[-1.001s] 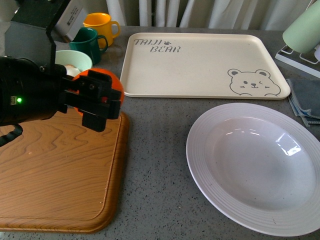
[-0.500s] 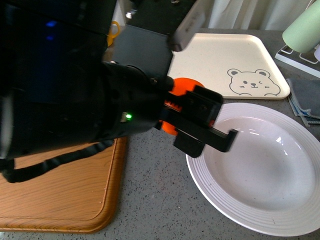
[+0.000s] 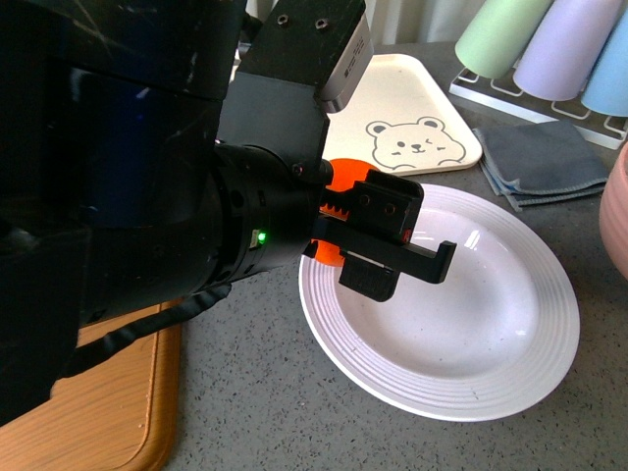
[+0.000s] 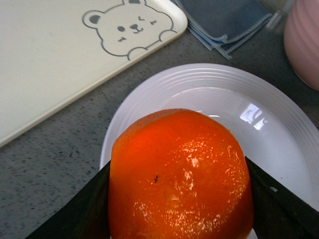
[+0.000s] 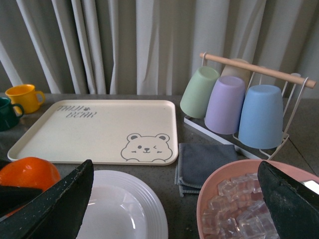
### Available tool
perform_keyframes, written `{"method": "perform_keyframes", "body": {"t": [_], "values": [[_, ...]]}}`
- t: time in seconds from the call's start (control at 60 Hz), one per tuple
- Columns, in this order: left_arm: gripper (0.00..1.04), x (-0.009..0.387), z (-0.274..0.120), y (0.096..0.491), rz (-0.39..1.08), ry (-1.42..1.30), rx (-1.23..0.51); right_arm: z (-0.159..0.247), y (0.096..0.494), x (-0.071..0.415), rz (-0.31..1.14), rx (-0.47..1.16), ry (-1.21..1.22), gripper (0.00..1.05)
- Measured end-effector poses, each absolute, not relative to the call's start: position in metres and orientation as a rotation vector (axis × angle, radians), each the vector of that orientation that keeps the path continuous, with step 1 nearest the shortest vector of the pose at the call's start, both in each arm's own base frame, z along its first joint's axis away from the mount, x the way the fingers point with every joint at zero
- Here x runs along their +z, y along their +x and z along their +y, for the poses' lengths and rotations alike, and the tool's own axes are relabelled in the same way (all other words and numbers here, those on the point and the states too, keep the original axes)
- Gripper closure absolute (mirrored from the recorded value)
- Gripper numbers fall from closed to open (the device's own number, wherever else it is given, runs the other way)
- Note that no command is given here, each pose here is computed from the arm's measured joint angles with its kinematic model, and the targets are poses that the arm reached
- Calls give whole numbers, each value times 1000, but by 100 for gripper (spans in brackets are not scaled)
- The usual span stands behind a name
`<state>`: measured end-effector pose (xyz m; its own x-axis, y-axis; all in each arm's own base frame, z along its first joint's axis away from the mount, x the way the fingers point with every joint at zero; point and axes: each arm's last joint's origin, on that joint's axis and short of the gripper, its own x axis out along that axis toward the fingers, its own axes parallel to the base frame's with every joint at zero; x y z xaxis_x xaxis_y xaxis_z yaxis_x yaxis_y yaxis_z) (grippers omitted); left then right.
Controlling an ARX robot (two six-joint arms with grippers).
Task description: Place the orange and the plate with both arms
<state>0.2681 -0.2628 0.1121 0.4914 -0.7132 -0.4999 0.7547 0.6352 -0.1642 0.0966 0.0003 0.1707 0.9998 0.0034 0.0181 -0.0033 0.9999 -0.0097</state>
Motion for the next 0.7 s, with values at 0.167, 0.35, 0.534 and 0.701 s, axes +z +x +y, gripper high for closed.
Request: {"method": "perform_keyframes", "body": {"t": [0.167, 0.35, 0.534, 0.701], "values": [[44, 103, -272, 268, 589, 85, -919, 0, 97, 171, -18, 3, -10, 9], [44, 94, -279, 270, 609, 87, -950, 0, 97, 171, -18, 3, -10, 9], [44, 82, -282, 273, 643, 98, -960, 0, 97, 171, -18, 3, -10, 9], [19, 81, -282, 272, 649, 95, -969, 0, 97, 171, -18, 3, -10, 9]]}}
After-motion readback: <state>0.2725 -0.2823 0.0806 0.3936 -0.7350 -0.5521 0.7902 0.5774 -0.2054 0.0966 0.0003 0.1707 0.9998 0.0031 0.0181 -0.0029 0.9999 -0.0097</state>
